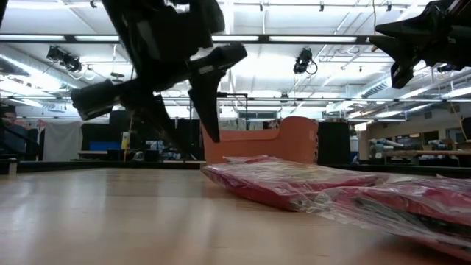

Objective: Sort popcorn bags into baskets
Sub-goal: Put the red popcorn pack into the orange bin

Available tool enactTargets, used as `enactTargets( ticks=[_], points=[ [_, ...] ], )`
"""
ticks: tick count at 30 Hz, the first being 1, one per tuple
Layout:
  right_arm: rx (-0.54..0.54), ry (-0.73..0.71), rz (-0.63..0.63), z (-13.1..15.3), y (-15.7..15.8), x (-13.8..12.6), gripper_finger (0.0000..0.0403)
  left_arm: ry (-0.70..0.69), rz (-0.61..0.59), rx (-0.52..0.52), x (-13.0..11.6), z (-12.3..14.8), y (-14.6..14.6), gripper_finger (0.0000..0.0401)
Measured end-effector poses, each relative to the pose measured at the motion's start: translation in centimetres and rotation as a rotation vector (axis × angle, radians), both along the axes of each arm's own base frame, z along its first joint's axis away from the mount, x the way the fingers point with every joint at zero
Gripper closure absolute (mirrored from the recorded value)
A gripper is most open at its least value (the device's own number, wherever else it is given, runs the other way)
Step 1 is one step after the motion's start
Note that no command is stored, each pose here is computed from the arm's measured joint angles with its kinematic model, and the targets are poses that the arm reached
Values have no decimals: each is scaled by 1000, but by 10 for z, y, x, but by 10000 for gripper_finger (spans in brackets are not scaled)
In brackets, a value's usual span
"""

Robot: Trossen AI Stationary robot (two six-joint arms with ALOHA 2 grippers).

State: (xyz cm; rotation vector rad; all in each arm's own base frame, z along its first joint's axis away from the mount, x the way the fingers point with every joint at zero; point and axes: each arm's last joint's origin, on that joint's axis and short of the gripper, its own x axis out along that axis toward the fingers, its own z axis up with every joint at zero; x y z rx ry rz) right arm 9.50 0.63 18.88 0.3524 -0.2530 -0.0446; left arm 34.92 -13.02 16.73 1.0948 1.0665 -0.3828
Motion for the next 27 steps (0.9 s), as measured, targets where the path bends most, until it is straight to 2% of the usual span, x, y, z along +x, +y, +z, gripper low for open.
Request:
enactTargets(
  ticks=[5, 17, 22, 27],
  points=[
    [0, 3, 0, 0, 0, 0, 307, 9, -9, -49, 3, -8, -4, 216],
    [-1, 5, 1, 0, 0, 0, 307, -27, 1, 56, 18, -38, -2, 224],
    [-1, 7, 2, 0, 0, 1, 307, -41, 34, 94, 20, -44, 4, 262],
    [-2, 11, 1, -1, 0, 1, 307, -39, 38, 89, 20, -46, 4, 326]
  ],
)
